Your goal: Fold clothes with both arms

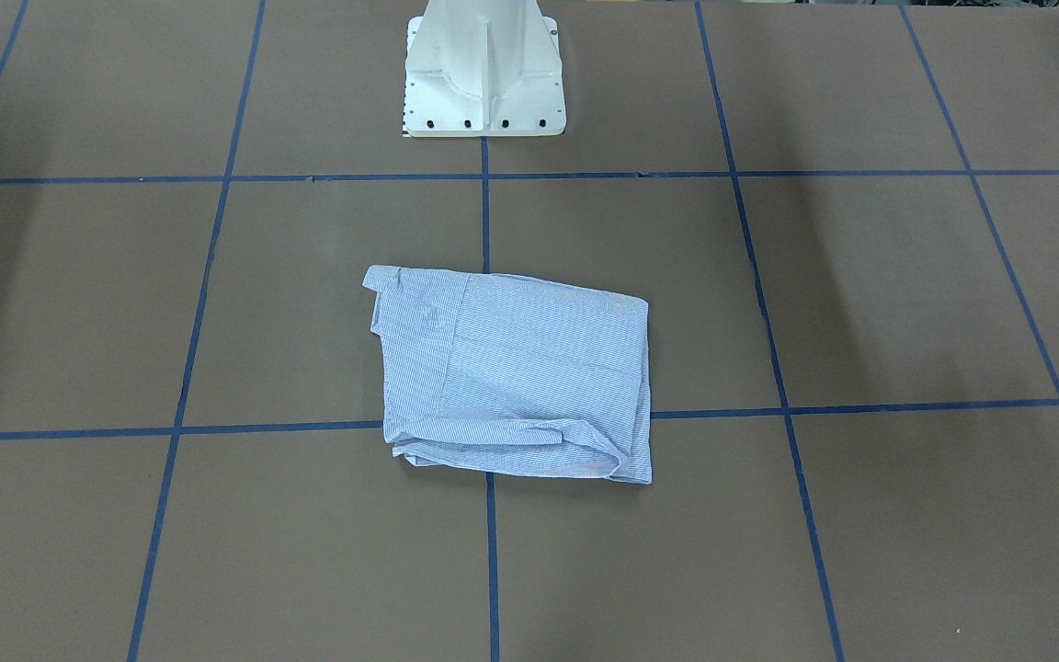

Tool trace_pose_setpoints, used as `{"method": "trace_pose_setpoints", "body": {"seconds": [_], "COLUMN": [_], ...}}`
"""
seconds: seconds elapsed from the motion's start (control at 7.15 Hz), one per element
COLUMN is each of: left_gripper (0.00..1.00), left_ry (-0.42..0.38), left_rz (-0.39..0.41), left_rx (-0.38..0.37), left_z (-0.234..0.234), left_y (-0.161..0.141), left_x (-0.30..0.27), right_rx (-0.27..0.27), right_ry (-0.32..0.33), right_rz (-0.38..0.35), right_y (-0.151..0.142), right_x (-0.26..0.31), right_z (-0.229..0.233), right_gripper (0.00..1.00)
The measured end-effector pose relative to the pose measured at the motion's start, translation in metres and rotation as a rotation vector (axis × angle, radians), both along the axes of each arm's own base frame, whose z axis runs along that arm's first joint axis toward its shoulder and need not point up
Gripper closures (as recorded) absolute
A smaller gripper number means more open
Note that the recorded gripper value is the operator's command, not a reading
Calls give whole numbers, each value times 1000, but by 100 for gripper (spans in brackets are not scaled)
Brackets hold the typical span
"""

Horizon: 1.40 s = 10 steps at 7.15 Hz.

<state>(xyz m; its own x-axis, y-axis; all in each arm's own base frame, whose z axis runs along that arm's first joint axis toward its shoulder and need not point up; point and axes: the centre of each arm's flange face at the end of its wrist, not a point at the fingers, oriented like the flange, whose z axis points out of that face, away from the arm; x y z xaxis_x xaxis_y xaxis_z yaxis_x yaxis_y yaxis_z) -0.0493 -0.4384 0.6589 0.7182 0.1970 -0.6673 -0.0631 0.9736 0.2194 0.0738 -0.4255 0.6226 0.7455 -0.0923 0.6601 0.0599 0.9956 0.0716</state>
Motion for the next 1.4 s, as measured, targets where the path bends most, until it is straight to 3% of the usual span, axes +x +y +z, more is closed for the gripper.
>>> {"method": "trace_pose_setpoints", "body": {"seconds": [1.4], "left_gripper": [0], "left_ry": [6], "left_rz": [4], "left_rx": [10], "left_z": [-4], "left_y": [0], "left_x": [1], "right_rx": [15], "right_ry": [-2], "right_rz": [-8], "right_y": [-2], "right_x": [-5], "right_z": [-3], "right_gripper": [0]}}
